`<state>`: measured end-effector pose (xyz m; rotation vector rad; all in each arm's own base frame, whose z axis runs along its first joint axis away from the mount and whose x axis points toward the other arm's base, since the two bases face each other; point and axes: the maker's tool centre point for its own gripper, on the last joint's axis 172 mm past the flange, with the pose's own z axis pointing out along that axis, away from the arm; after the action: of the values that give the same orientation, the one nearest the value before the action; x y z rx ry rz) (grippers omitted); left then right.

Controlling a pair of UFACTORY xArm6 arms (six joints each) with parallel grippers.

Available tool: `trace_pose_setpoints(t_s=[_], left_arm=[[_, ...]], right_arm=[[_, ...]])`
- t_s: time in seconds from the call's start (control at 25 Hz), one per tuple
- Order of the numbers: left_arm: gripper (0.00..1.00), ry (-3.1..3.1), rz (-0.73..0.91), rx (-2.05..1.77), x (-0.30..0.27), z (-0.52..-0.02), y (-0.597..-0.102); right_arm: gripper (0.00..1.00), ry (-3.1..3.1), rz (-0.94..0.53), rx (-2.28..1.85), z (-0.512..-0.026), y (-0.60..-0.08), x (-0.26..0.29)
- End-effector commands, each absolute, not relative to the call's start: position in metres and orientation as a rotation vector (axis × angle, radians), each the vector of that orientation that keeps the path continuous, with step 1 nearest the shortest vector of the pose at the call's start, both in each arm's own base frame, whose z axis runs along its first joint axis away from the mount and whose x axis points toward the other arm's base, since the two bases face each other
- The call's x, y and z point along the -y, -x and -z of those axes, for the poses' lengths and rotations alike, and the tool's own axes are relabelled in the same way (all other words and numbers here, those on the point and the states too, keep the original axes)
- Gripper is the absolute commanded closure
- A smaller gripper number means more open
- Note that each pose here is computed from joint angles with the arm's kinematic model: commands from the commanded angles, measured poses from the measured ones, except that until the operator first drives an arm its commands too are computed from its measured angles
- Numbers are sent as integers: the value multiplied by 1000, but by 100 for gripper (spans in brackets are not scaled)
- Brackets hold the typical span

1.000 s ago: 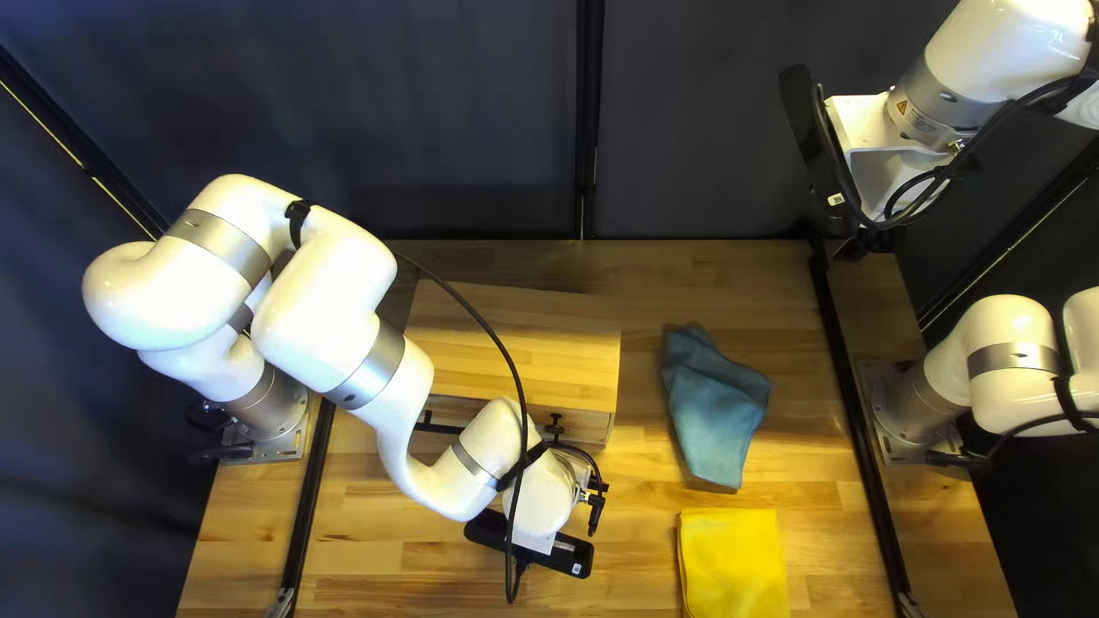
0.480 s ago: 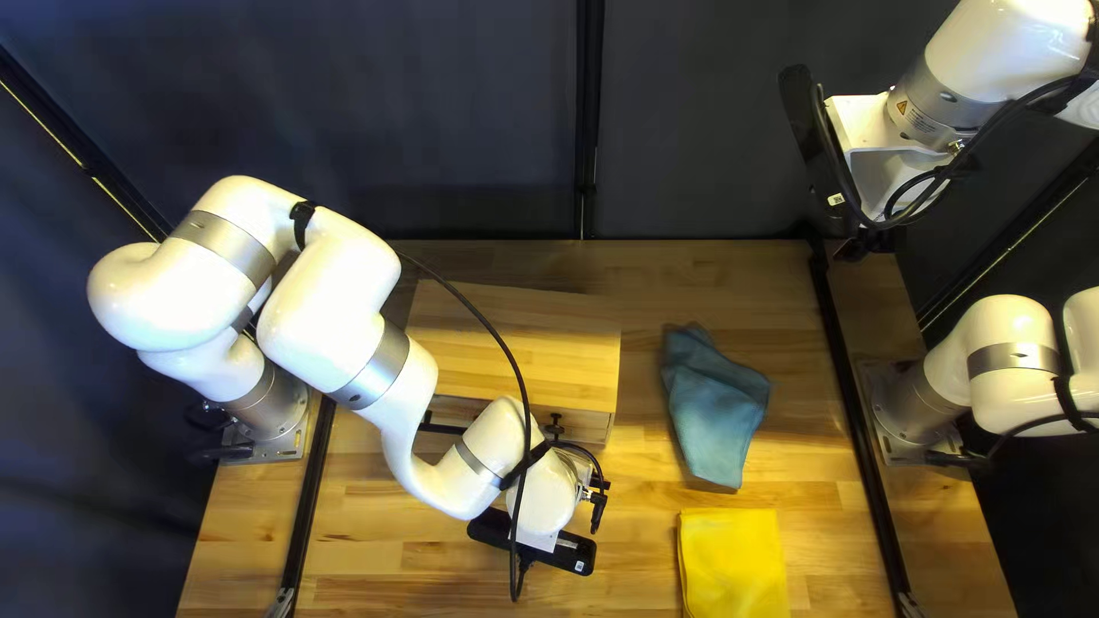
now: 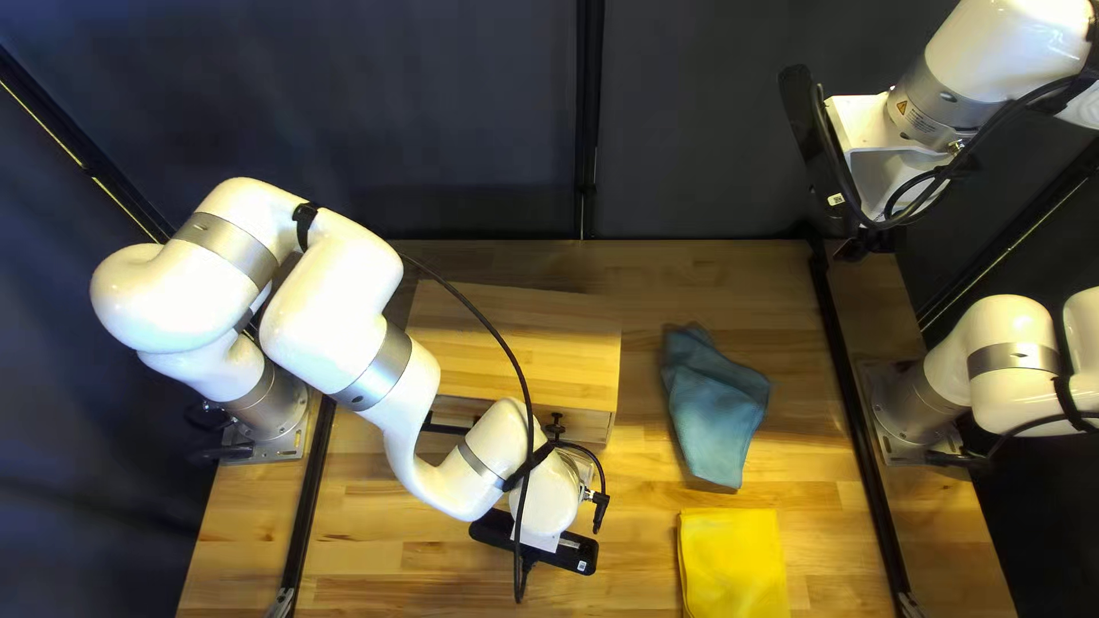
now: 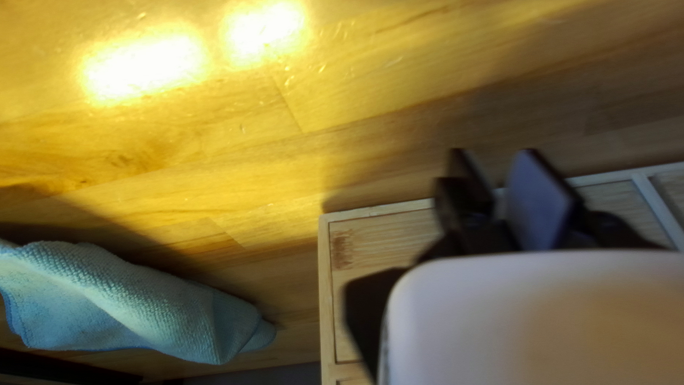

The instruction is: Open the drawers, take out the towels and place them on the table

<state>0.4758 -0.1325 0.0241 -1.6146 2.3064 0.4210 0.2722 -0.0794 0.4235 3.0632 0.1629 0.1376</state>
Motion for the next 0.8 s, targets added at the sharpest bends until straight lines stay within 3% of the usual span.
trace_pose_setpoints(t_s=[0.04,0.2,0.24,0.28,0.32,0.8], left_arm=[[100,1618,-426,-2306,144,-28,-468],[100,1608,-429,-2318,165,-34,-461],[70,1606,-429,-2322,171,-35,-460],[17,1606,-428,-2324,174,-35,-460],[0,1607,-427,-2326,178,-35,-459],[0,1660,-439,-2306,161,-32,-473]], right_arm=[[0,-3063,-138,-163,-423,-272,79],[0,-3063,-138,-163,-423,-272,79],[0,-3063,-138,-163,-423,-272,79],[0,-3063,-138,-163,-423,-272,79],[0,-3063,-138,-163,-423,-272,79],[0,-3063,-138,-163,-423,-272,79]])
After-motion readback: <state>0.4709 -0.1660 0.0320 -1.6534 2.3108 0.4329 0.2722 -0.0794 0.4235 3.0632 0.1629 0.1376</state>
